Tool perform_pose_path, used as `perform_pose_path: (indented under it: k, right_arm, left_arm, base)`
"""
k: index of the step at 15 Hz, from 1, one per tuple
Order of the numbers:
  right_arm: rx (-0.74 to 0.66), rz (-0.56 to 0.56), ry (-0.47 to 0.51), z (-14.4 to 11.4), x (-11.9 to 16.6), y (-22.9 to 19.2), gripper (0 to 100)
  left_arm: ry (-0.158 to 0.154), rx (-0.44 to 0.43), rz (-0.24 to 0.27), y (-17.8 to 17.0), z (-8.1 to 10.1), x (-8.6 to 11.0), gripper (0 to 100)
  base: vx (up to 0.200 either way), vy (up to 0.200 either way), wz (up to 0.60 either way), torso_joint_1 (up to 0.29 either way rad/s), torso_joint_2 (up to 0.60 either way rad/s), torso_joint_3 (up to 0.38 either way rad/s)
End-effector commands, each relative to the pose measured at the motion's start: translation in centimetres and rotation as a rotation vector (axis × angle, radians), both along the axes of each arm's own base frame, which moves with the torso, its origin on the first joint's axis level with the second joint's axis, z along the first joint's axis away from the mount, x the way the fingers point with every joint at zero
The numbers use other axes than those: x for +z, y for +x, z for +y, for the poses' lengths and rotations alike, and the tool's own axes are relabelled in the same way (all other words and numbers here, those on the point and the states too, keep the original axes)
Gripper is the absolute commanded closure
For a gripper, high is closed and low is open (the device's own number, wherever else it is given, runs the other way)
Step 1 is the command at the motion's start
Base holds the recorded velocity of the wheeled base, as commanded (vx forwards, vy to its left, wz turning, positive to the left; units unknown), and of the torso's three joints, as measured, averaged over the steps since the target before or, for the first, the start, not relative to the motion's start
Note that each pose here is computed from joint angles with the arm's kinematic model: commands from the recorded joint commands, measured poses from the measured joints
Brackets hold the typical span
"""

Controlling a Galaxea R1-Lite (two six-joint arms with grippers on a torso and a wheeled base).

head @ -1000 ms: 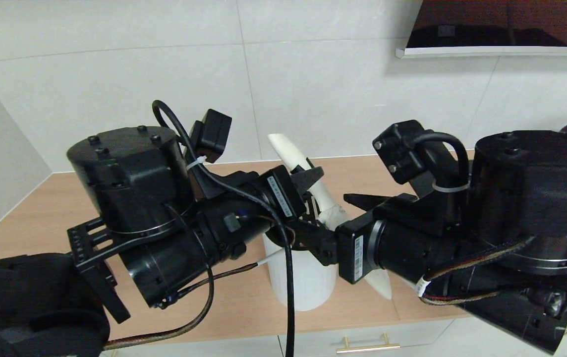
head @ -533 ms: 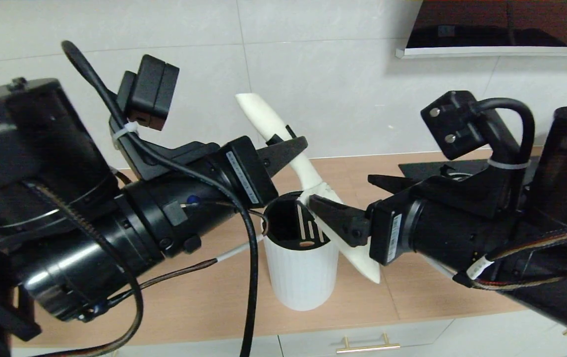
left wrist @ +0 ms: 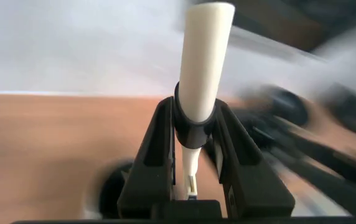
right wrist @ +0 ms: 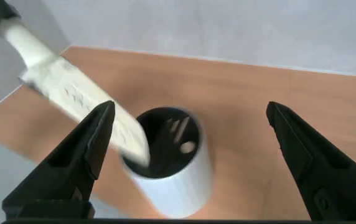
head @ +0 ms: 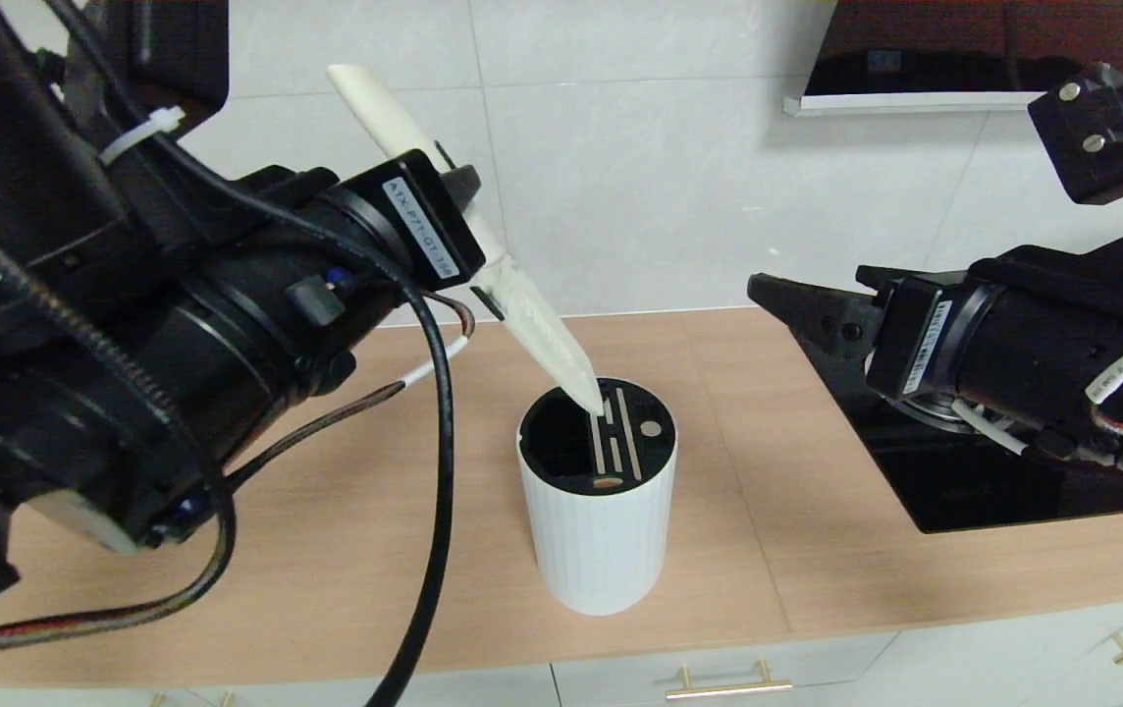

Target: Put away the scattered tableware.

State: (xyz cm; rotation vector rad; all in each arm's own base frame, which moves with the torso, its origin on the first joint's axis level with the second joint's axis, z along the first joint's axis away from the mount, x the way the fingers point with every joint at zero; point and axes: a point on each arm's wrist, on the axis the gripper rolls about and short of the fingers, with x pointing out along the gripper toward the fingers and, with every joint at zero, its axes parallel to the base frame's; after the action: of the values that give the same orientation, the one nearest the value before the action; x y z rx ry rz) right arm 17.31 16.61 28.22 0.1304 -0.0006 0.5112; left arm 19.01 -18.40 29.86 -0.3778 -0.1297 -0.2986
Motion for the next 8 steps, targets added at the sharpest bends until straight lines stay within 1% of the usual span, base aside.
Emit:
perform_pose_path:
  k: [1, 2, 3, 4, 6, 7, 8]
  right_arm:
    - [-0.011, -0.003, 0.003, -0.3, 0.1, 0.1, 0]
    - [-0.034, 0.0, -0.001, -0.7, -0.1, 0.5, 0]
    - [-0.051, 0.004, -0.004, -0.9, -0.2, 0.9, 0]
    - [-0.053, 0.007, -0.007, -0.8, -0.3, 1.0, 0]
    - [-0.056, 0.017, -0.016, -0.6, -0.6, 1.3, 0]
    - [-0.056, 0.02, -0.02, -0.5, -0.8, 1.4, 0]
    - [-0.056, 0.028, -0.027, -0.3, -1.0, 1.6, 0]
  left_arm:
    - [0.037, 0.035, -0.014, 1.0, -1.4, 0.3, 100]
    - [0.11, 0.047, -0.042, 0.7, -1.5, 0.8, 100]
    - [0.171, 0.07, -0.056, 0.5, -1.6, 0.8, 100]
    - [0.212, 0.1, -0.055, 0.4, -1.6, 0.6, 100]
    - [0.244, 0.101, -0.027, -0.1, -2.1, -0.6, 100]
    - [0.244, 0.107, -0.025, -0.3, -2.1, -0.6, 100]
    - [0.236, 0.114, -0.022, -0.7, -2.4, -0.5, 100]
  base:
    - [0.0, 0.0, 0.0, 0.0, 0.0, 0.0]
    - [0.0, 0.0, 0.0, 0.0, 0.0, 0.0]
    - [0.0, 0.0, 0.0, 0.0, 0.0, 0.0]
    - [0.0, 0.0, 0.0, 0.0, 0.0, 0.0]
    - [0.0, 0.0, 0.0, 0.0, 0.0, 0.0]
    - [0.0, 0.0, 0.0, 0.0, 0.0, 0.0]
    - [0.0, 0.0, 0.0, 0.0, 0.0, 0.0]
